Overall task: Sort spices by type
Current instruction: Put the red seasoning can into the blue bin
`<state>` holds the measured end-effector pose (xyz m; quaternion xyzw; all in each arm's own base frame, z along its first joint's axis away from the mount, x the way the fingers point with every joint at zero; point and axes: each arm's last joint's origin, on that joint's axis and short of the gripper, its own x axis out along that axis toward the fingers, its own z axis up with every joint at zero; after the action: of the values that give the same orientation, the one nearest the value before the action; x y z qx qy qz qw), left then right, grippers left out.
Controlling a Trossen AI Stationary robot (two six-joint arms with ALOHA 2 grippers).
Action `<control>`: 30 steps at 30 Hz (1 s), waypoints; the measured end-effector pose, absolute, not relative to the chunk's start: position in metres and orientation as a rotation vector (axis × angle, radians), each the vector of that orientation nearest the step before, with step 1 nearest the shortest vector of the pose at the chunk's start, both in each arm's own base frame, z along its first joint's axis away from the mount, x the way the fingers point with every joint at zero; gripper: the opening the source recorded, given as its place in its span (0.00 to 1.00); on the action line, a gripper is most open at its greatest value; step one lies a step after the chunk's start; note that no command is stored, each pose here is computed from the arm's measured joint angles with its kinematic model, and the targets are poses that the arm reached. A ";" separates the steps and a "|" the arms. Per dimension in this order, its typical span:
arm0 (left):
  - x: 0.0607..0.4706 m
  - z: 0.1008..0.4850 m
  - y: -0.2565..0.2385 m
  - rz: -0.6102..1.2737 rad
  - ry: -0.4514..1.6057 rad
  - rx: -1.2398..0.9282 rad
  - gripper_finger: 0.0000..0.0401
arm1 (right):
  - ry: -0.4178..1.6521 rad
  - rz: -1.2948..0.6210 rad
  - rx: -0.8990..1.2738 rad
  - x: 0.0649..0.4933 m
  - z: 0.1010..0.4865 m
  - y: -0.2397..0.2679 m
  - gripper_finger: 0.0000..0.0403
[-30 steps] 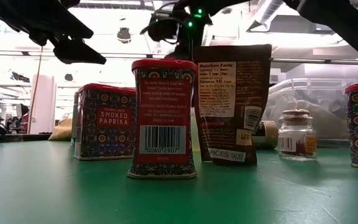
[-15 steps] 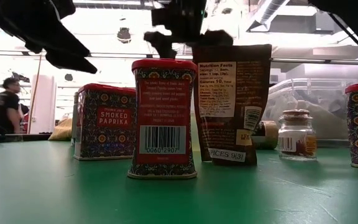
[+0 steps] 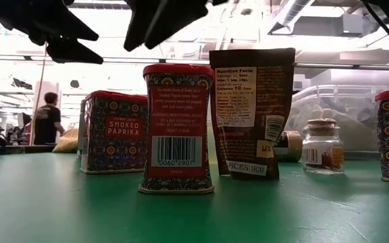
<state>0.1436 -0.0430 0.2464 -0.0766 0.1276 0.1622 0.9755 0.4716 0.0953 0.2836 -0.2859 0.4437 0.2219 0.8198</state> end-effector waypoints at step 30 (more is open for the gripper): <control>0.138 0.250 -0.040 0.325 0.243 -0.155 0.97 | 0.867 0.490 -0.416 0.482 0.227 0.109 0.97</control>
<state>0.1377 -0.0404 0.2496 -0.0769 0.1205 0.1611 0.9765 0.4816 0.1087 0.2265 -0.1980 0.4127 0.2332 0.8580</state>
